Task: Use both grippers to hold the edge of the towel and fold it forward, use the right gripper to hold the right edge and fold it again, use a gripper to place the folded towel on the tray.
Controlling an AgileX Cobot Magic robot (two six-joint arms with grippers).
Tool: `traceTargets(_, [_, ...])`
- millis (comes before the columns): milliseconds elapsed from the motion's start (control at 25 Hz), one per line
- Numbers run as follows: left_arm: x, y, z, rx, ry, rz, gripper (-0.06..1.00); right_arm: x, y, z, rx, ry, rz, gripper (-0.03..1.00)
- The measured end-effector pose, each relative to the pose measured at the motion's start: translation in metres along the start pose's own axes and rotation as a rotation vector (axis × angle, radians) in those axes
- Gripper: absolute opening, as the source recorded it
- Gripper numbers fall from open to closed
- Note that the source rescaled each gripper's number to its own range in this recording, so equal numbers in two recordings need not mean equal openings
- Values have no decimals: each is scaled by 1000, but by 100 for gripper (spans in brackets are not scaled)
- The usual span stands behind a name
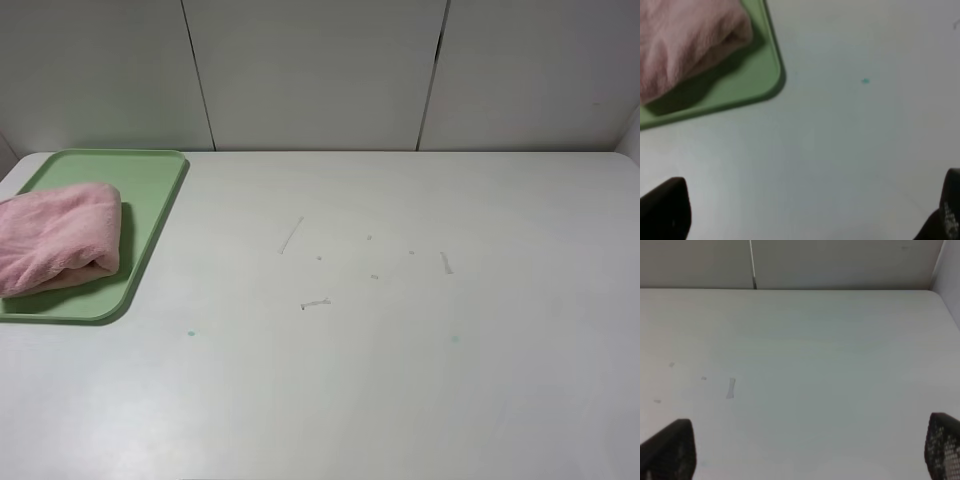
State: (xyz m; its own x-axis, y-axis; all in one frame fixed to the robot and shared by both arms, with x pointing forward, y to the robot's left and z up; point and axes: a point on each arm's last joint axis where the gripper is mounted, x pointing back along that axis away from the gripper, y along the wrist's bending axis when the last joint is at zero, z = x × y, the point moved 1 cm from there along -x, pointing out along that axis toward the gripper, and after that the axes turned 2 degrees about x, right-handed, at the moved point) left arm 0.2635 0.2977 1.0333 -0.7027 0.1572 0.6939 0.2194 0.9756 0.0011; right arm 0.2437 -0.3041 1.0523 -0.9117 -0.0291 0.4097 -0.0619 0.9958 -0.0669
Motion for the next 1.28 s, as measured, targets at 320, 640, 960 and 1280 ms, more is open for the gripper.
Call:
traceTargets(320, [10, 0, 8, -5, -87, 3, 100, 0, 0, 0, 0, 0, 0, 100])
traceTargets(640, [18, 1, 16, 21, -172, -24, 100, 0, 0, 0, 0, 0, 0, 100])
traceTargets(960, [19, 1, 17, 72, -179, -90, 100, 0, 0, 0, 0, 0, 0, 100])
traceTargets(1280, [19, 1, 17, 74, -179, -91, 100, 0, 0, 0, 0, 0, 0, 100])
